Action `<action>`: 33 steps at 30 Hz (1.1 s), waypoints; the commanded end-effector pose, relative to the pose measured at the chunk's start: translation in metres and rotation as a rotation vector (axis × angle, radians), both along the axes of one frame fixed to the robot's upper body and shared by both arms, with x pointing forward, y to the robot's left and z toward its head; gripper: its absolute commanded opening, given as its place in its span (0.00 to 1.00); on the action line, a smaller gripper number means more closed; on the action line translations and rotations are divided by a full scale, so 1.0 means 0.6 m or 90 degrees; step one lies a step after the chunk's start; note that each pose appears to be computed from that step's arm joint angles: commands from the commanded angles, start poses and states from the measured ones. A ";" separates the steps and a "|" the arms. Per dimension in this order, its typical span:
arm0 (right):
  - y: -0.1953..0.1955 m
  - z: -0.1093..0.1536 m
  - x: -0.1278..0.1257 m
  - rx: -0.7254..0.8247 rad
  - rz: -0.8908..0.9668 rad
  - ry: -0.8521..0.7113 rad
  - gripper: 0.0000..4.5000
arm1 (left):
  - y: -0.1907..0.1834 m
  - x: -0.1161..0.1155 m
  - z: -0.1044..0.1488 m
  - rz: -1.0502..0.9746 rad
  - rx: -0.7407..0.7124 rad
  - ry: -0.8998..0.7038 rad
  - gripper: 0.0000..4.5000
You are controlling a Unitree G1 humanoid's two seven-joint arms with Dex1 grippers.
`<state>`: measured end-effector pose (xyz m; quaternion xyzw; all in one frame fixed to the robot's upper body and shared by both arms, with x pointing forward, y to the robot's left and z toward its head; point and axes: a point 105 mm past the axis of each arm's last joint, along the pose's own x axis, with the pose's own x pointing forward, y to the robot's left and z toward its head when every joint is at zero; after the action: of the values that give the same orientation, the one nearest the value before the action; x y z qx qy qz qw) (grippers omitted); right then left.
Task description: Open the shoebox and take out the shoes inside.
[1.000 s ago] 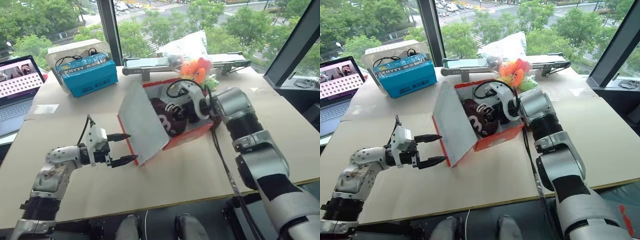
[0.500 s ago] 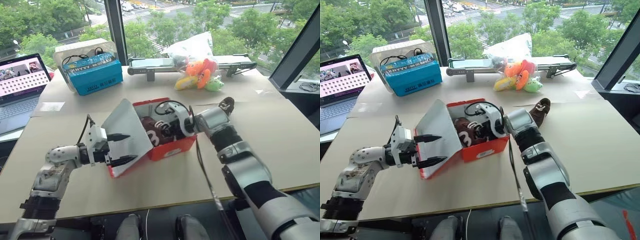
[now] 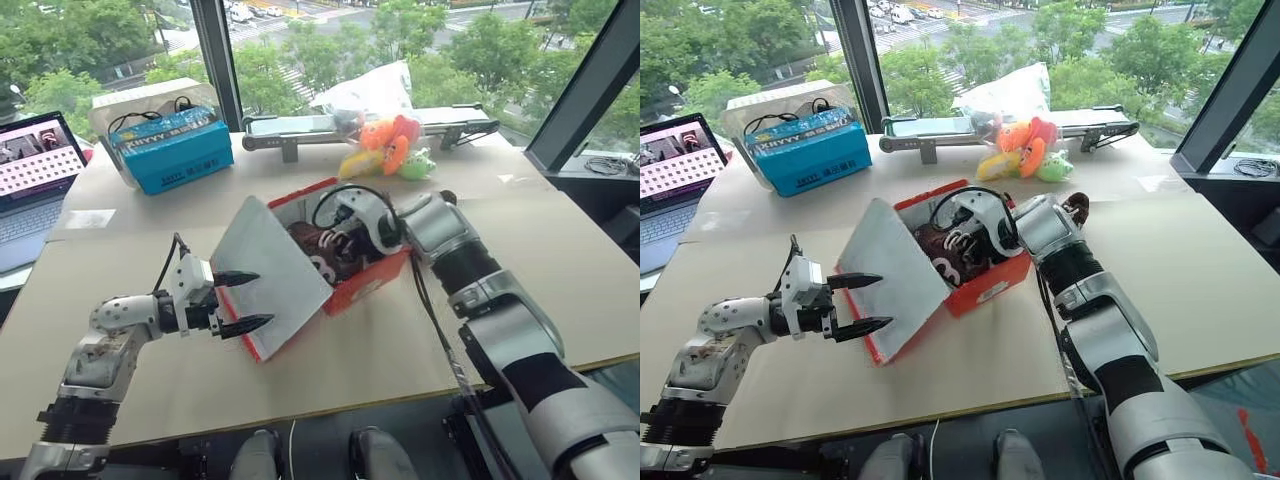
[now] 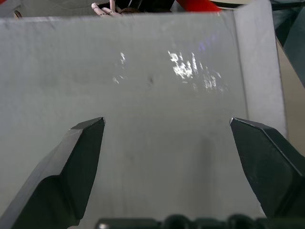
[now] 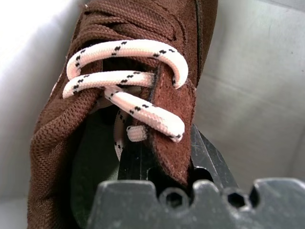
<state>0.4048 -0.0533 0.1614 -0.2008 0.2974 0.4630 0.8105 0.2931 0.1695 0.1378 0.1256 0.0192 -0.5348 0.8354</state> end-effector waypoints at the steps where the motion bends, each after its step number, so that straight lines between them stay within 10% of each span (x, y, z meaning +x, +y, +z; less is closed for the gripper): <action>1: -0.002 0.016 0.001 0.042 -0.008 0.004 0.03 | 0.001 0.002 0.020 -0.007 0.000 -0.034 1.00; 8: 0.000 0.038 0.012 0.210 -0.070 0.057 0.03 | 0.000 0.002 0.021 -0.009 -0.001 -0.035 1.00; 13: -0.029 0.029 0.021 -0.019 -0.022 -0.090 0.03 | 0.003 0.001 0.020 -0.007 0.002 -0.033 1.00; 21: -0.018 0.034 -0.002 -0.083 0.053 -0.113 0.03 | 0.004 0.005 0.021 -0.004 0.002 -0.034 1.00; 33: -0.037 -0.098 -0.011 -0.137 0.053 0.002 0.03 | 0.005 0.006 0.024 0.000 0.004 -0.038 1.00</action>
<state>0.4052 -0.0737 0.1315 -0.3158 0.3028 0.4541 0.7762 0.2961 0.1707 0.1390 0.1294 0.0189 -0.5341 0.8352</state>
